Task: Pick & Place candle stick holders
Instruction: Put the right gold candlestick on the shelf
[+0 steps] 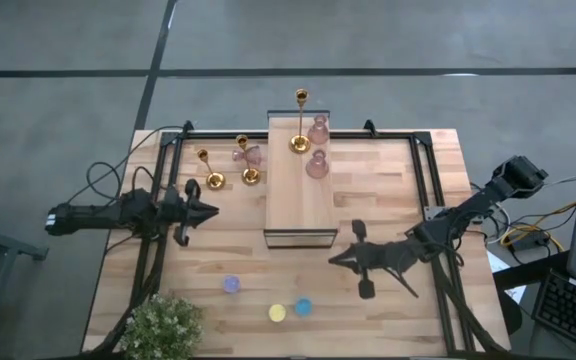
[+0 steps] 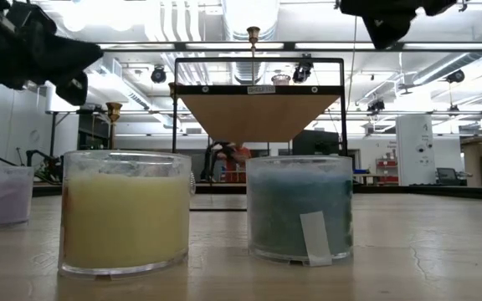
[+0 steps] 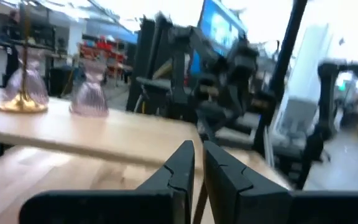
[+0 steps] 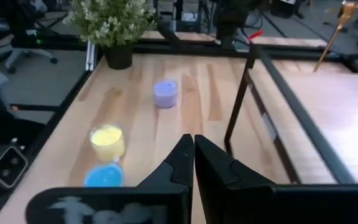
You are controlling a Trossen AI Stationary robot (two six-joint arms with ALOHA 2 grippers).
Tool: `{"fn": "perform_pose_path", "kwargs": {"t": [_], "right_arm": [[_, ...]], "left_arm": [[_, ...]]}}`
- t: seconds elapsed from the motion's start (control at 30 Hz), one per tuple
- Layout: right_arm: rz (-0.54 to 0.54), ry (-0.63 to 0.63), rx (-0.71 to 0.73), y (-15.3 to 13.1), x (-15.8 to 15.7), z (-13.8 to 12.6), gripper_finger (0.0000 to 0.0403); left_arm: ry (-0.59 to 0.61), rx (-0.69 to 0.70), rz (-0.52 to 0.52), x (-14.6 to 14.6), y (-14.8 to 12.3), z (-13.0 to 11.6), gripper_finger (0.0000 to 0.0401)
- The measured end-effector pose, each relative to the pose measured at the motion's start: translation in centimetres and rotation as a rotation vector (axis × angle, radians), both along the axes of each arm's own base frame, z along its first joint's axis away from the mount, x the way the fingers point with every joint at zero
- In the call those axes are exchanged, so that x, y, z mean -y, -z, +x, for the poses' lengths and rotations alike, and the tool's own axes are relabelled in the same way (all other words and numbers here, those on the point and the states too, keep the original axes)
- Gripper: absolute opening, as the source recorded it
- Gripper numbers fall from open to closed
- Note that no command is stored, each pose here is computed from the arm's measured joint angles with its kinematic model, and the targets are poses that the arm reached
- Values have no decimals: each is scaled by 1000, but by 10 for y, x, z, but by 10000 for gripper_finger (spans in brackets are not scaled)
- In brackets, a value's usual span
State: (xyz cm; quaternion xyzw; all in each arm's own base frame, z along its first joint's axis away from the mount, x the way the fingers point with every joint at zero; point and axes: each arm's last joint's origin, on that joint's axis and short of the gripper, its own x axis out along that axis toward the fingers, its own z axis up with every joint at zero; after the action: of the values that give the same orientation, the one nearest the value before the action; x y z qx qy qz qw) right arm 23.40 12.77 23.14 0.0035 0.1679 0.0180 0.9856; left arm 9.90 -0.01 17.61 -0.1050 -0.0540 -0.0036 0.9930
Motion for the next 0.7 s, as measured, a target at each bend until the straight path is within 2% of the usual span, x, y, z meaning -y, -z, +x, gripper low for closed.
{"fn": "perform_pose_path", "kwargs": {"t": [0.07, 0.17, 0.27, 0.37, 0.47, 0.57, 0.7], "right_arm": [[-18, 2, 2, 0, 2, 1, 8], [-52, -3, 3, 0, 4, 2, 8], [-84, 2, -9, 4, 8, 2, 8], [-80, 30, -27, 11, 15, 2, 8], [-56, 62, -28, 18, 21, 2, 8], [-39, 76, 6, 20, 25, 2, 8], [-25, 87, 30, 23, 28, 2, 8]], "left_arm": [[-40, 42, -32, -1, -4, -1, 37], [-93, 97, -139, -3, -9, -2, 37], [-172, 197, -167, -6, -18, -4, 37], [-252, 197, -118, -8, -31, -6, 37], [-280, 164, -51, -8, -51, -7, 37], [-289, 48, -10, -8, -64, 0, 50], [-326, -95, 62, -9, -85, 14, 94]]}}
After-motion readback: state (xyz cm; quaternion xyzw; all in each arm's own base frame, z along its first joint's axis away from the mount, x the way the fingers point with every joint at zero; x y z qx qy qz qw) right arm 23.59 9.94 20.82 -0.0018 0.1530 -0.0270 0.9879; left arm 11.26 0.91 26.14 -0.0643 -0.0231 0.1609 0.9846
